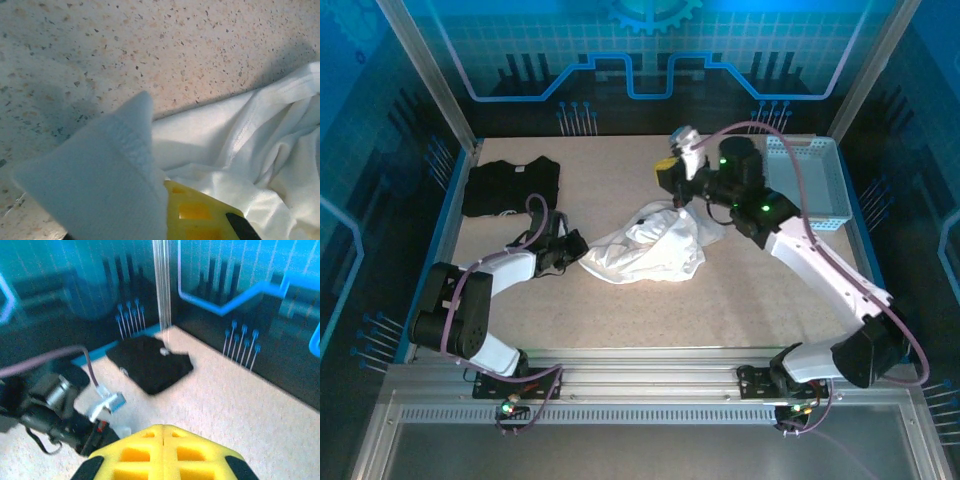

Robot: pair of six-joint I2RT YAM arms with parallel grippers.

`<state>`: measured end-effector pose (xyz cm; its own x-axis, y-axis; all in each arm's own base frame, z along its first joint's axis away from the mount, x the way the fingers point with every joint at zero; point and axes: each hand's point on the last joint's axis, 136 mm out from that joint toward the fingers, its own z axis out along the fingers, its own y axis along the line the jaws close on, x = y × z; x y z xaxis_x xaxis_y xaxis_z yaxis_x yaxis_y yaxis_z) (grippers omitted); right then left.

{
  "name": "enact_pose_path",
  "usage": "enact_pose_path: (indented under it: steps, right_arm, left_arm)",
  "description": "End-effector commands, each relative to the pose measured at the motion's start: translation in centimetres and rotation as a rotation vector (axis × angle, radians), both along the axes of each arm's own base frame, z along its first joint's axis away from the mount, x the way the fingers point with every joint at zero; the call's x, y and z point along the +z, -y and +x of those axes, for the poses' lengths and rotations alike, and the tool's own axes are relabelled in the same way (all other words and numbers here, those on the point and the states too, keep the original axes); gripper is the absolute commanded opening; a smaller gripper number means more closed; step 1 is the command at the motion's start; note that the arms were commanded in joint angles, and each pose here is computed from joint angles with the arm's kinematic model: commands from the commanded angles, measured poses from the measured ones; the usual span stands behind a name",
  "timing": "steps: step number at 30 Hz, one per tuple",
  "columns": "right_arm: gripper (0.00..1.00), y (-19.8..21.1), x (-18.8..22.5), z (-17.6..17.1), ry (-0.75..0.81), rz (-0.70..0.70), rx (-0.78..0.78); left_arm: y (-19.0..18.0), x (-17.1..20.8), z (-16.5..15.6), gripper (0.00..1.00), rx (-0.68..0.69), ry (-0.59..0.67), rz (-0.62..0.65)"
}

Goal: Fold the inside-out t-shirt

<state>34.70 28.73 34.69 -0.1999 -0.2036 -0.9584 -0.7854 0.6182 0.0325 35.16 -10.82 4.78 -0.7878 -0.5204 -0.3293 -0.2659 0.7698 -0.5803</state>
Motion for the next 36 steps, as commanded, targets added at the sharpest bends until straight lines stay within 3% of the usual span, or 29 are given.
enact_pose_path:
  steps: [1,4,6,7,10,12,14,17,19,20,21,23,29,32,36]
  right_arm:
    - [0.21,-1.3,-8.9,-1.3,-0.097,-0.309,0.019]
    - [0.51,-2.3,-14.1,-1.7,-0.132,-0.489,0.048]
    - [0.76,-3.0,-16.8,-2.0,-0.127,-0.604,0.073]
    - [0.81,-3.3,-17.6,-2.0,-0.121,-0.647,0.078]
    - [0.83,-3.8,-19.8,-0.6,-0.101,-0.761,0.045]
    - [0.81,-3.8,-20.8,0.9,-0.094,-0.825,0.007]
    - [0.71,-3.9,-21.5,1.8,-0.087,-0.862,-0.011]
    - [0.42,-4.6,-21.4,2.6,-0.066,-0.845,-0.027]
    - [0.23,-5.2,-19.9,2.9,-0.045,-0.795,-0.038]
    - [0.07,-5.4,-18.7,3.1,-0.033,-0.764,-0.05]
    - [0.0,-5.4,-17.3,3.3,-0.023,-0.722,-0.071]
    - [0.0,-4.8,-13.9,3.3,-0.022,-0.605,-0.079]
    - [0.0,-0.7,-2.5,0.8,-0.116,-0.019,0.032]
    - [0.0,0.0,1.3,-0.4,-0.097,0.118,0.087]
    - [0.0,0.2,6.2,-1.0,-0.076,0.287,0.165]
  left_arm:
    - [1.0,0.9,0.1,0.05,-0.051,0.044,-0.027]
    - [1.0,1.7,0.2,0.05,-0.058,0.058,-0.02]
    - [1.0,2.2,0.2,0.05,-0.06,0.066,-0.015]
    - [1.0,2.4,0.2,0.05,-0.061,0.069,-0.013]
    - [1.0,2.7,0.3,0.04,-0.066,0.072,-0.009]
    - [1.0,2.8,0.3,0.04,-0.067,0.074,-0.01]
    - [1.0,2.8,0.2,0.04,-0.066,0.073,-0.009]
    - [1.0,3.0,0.2,0.04,-0.07,0.078,-0.005]
    - [0.9,3.0,0.2,0.03,-0.07,0.079,-0.001]
    - [0.9,3.0,0.2,0.03,-0.071,0.081,0.001]
    - [0.9,3.1,0.2,0.03,-0.072,0.082,0.001]
    - [1.0,3.3,0.2,0.03,-0.075,0.085,-0.002]
    - [1.8,4.9,-0.3,0.03,-0.099,0.131,-0.03]
    - [2.2,4.9,-0.7,0.03,-0.1,0.15,-0.034]
    - [2.3,1.9,-1.6,0.01,-0.097,0.094,-0.004]
